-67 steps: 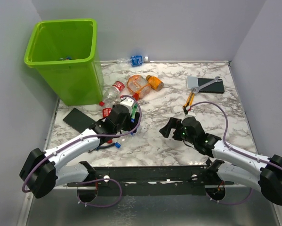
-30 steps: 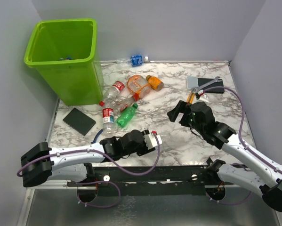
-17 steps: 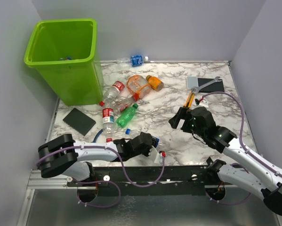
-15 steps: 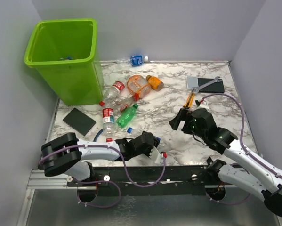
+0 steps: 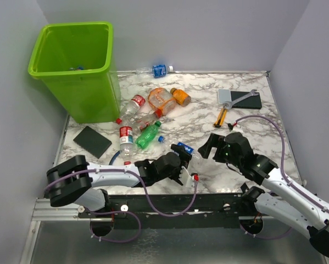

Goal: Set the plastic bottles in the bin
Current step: Move the plastic bottle to the center of the board, then pick up the plastic bottle at the center of the board.

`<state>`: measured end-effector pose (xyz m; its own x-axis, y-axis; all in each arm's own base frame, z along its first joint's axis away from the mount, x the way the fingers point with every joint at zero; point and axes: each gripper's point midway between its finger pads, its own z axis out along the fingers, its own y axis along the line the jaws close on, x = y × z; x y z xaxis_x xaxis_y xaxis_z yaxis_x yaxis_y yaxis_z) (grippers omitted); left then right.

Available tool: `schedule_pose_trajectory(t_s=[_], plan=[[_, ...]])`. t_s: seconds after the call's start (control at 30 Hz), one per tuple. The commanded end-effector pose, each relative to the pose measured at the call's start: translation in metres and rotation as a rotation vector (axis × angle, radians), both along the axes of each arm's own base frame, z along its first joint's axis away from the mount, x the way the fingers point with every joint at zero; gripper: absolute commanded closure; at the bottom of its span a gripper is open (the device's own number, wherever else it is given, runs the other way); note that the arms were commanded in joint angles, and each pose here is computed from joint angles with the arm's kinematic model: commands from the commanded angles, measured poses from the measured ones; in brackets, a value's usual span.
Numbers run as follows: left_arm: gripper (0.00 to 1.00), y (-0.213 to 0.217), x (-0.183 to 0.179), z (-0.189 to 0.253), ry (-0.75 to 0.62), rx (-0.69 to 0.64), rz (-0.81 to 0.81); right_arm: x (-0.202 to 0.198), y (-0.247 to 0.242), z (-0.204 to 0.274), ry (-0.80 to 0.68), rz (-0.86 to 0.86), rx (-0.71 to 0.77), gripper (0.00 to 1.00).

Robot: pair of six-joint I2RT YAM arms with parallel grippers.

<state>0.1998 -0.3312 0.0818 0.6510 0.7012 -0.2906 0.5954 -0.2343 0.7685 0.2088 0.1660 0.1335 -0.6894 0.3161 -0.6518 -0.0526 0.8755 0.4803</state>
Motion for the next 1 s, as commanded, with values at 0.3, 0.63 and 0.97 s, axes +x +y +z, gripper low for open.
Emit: schedule_pose_trajectory(t_s=[0.3, 0.63, 0.97], plan=[[0.01, 0.051, -0.027, 0.147, 0.559, -1.034, 0.528, 0.058, -0.006, 0.0, -0.143, -0.07, -0.201, 0.0], [0.01, 0.093, 0.004, 0.189, 0.678, -1.267, 0.698, 0.115, 0.042, -0.025, -0.104, 0.069, -0.098, 0.0], [0.01, 0.104, 0.053, 0.149, 0.75, -1.201, 0.836, 0.078, 0.058, -0.061, 0.022, 0.118, 0.076, 0.03]])
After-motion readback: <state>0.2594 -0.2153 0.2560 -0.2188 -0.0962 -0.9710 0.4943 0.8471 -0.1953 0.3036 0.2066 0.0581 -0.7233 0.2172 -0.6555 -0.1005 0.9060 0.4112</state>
